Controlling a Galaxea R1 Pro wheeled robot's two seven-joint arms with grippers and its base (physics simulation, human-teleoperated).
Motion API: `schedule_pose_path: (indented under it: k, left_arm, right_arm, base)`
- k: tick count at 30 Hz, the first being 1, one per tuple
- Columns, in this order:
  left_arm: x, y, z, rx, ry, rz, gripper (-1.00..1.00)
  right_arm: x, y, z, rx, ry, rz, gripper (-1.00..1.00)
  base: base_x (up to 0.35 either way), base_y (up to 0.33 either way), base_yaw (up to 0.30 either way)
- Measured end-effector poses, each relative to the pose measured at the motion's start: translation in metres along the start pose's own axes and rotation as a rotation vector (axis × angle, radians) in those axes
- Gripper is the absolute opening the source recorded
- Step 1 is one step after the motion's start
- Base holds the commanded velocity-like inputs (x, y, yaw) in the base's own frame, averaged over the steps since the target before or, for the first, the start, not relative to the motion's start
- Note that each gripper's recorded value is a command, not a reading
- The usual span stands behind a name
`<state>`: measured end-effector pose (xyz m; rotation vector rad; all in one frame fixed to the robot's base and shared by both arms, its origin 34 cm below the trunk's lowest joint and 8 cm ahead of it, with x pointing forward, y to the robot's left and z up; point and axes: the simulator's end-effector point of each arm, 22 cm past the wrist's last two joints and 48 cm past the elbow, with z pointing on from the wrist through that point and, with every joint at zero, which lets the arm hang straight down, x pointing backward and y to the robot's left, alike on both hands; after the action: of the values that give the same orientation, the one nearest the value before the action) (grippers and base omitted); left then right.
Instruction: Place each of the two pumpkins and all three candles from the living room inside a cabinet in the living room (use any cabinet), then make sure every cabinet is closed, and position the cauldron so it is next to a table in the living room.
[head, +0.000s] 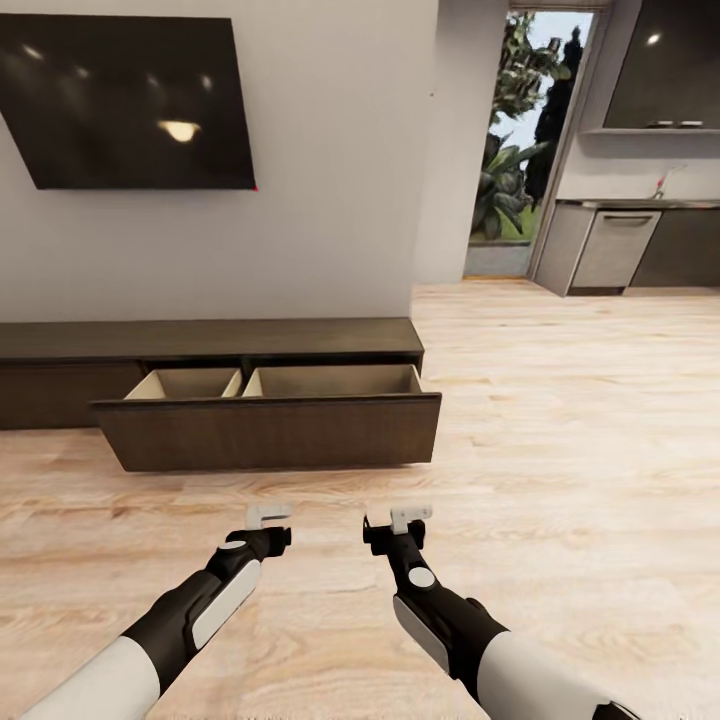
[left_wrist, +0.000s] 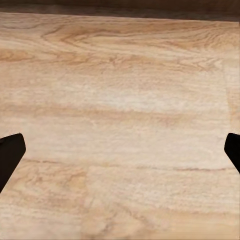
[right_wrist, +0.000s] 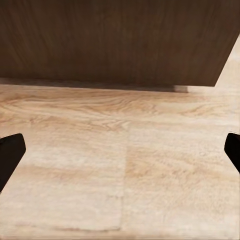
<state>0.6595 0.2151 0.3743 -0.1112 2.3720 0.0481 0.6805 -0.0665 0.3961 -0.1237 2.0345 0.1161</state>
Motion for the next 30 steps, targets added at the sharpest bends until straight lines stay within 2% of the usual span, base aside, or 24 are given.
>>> schedule_pose_path:
  k: [6,16,30]
  left_arm:
    - [0.013,0.0,0.008,-0.002,0.025,0.001,1.0]
    - [0.013,-0.003,0.008,0.002,0.025,-0.002,1.0]
    - [0.012,-0.001,0.008,-0.001,0.025,0.0,1.0]
  right_arm:
    - [0.015,0.0,0.004,-0.001,0.024,0.003,1.0]
    - [0.015,0.0,0.004,0.0,0.025,0.002,1.0]
    - [0.015,0.0,0.004,0.0,0.024,0.001,1.0]
  base:
    - [0.0,0.0,0.0]
    - [0.012,0.001,0.0]
    - [0.286,0.081,0.0]
